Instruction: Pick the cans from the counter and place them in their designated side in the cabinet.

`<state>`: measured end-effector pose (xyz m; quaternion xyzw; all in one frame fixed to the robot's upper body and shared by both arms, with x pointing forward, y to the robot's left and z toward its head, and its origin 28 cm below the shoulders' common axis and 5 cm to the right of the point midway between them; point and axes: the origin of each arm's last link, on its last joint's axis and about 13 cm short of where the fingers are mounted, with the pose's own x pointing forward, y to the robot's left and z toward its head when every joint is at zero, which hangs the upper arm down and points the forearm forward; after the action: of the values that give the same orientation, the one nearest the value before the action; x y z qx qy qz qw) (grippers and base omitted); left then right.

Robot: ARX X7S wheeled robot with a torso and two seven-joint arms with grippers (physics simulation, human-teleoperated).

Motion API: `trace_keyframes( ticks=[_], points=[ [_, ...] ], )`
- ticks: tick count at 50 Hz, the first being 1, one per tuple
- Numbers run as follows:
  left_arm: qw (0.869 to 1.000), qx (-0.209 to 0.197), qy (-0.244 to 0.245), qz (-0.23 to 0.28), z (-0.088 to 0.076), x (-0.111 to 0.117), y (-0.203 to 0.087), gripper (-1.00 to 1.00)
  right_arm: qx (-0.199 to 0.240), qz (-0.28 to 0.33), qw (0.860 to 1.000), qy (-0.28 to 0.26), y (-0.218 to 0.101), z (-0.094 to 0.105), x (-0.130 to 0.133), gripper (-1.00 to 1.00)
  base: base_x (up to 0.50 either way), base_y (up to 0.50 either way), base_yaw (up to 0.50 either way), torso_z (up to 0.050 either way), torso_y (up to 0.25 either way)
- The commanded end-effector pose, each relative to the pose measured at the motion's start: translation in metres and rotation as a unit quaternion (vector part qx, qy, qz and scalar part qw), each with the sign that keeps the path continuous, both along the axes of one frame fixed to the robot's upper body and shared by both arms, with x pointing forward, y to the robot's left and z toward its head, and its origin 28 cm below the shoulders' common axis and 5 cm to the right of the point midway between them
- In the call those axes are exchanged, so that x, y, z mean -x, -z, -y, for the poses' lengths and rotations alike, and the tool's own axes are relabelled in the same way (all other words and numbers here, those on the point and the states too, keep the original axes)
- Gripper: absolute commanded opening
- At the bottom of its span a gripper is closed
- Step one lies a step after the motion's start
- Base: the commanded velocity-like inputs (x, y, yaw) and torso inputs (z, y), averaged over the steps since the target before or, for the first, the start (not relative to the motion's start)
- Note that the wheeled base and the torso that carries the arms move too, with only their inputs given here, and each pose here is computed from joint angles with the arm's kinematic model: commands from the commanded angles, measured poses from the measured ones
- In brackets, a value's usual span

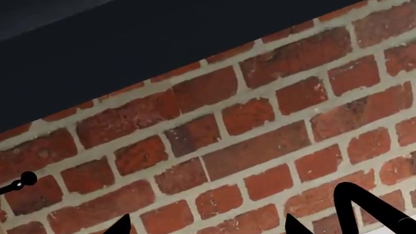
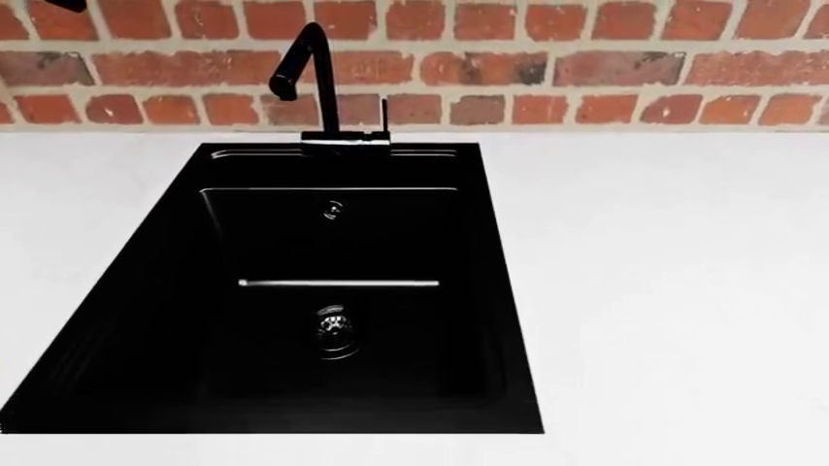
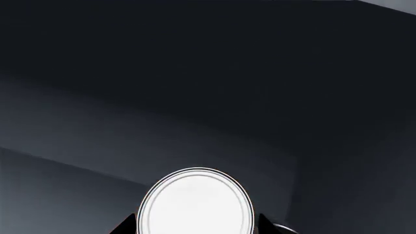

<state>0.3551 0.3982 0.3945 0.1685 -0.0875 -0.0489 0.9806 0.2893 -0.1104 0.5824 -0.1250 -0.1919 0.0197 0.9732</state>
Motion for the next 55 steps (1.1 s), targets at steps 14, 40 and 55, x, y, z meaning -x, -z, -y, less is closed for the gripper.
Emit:
trace_keyframes(
  ticks=[14,40,55],
  points=[
    [1.000,-0.002,-0.002,-0.001,0.000,0.000,0.002,1.00,-0.005,-0.001,1.000,0.011,0.000,0.003,-0.002,-1.00,0.22,0.01,0.00,0.001,0.002],
    [1.000,-0.010,-0.012,-0.006,0.001,-0.002,0.007,1.00,-0.117,-0.092,0.988,0.032,0.030,0.017,-0.025,-1.00,0.00,0.00,0.00,0.000,0.000],
    [1.000,-0.012,-0.013,-0.009,0.001,-0.006,0.010,1.00,-0.127,-0.101,0.986,0.038,0.033,0.021,-0.026,-1.00,0.00,0.00,0.00,0.000,0.001]
  ],
)
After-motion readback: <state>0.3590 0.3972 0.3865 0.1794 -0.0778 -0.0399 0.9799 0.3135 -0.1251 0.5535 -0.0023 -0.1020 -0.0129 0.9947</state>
